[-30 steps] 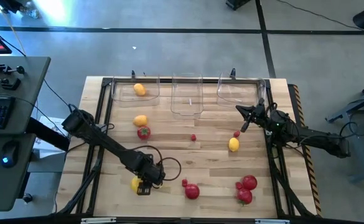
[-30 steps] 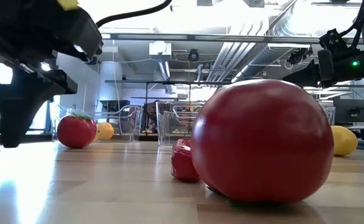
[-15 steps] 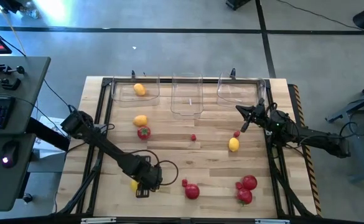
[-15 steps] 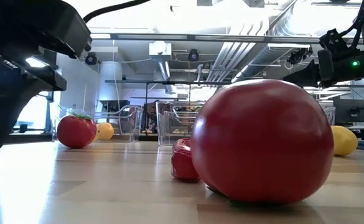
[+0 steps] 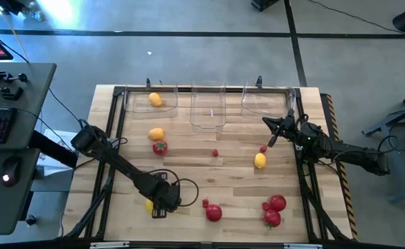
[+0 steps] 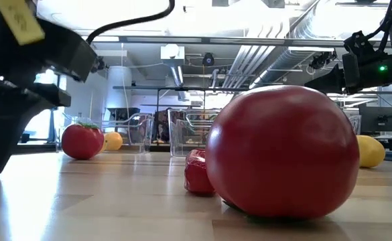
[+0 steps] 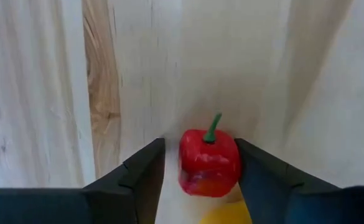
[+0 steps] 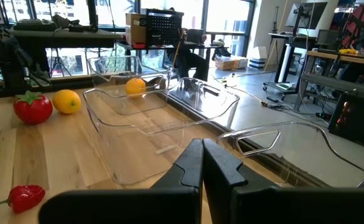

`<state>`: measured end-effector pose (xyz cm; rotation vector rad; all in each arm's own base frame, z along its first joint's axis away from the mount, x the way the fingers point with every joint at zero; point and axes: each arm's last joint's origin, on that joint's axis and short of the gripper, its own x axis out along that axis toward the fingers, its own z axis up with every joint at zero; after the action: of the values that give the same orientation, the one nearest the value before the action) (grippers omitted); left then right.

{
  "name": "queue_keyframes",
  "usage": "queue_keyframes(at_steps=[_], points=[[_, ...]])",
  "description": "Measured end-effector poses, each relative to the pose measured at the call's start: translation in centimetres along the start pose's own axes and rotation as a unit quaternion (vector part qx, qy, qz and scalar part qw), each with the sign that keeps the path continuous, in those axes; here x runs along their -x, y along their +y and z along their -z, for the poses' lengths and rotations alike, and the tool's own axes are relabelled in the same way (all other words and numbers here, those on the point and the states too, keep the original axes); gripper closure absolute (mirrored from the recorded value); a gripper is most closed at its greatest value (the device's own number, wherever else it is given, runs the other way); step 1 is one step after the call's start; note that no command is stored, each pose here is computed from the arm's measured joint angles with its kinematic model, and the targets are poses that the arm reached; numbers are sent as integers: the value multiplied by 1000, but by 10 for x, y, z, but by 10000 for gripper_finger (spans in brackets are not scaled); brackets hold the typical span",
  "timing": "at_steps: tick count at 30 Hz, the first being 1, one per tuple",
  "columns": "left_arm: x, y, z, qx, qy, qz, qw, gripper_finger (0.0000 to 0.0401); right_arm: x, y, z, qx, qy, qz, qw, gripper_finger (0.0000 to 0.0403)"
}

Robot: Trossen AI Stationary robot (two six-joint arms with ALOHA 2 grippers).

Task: Sort produce into baskets
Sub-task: Put the chili pepper into the right transparent bin

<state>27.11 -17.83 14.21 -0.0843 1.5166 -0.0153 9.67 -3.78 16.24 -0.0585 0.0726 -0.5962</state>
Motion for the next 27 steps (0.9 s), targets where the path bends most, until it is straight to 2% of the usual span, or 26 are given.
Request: queue_keyframes(at_steps=[7, 12, 16, 21, 24, 27], points=[[2, 4, -3, -15, -2, 0, 1000, 279, 0, 0, 0, 0, 0, 0, 1000, 403], [11, 25, -12, -35, -10, -15, 999, 317, 0, 0, 0, 0, 0, 0, 1000, 403], [19, 56, -33, -71, -53, -38, 995, 325, 0, 0, 0, 0, 0, 0, 1000, 403], [25, 111, -72, -101, -148, -27, 983, 327, 0, 0, 0, 0, 0, 0, 1000, 403], [33, 145, -93, -111, -228, -10, 967, 328, 0, 0, 0, 0, 0, 0, 1000, 403], [46, 179, -112, -117, -330, 33, 936, 329, 0, 0, 0, 0, 0, 0, 1000, 403]])
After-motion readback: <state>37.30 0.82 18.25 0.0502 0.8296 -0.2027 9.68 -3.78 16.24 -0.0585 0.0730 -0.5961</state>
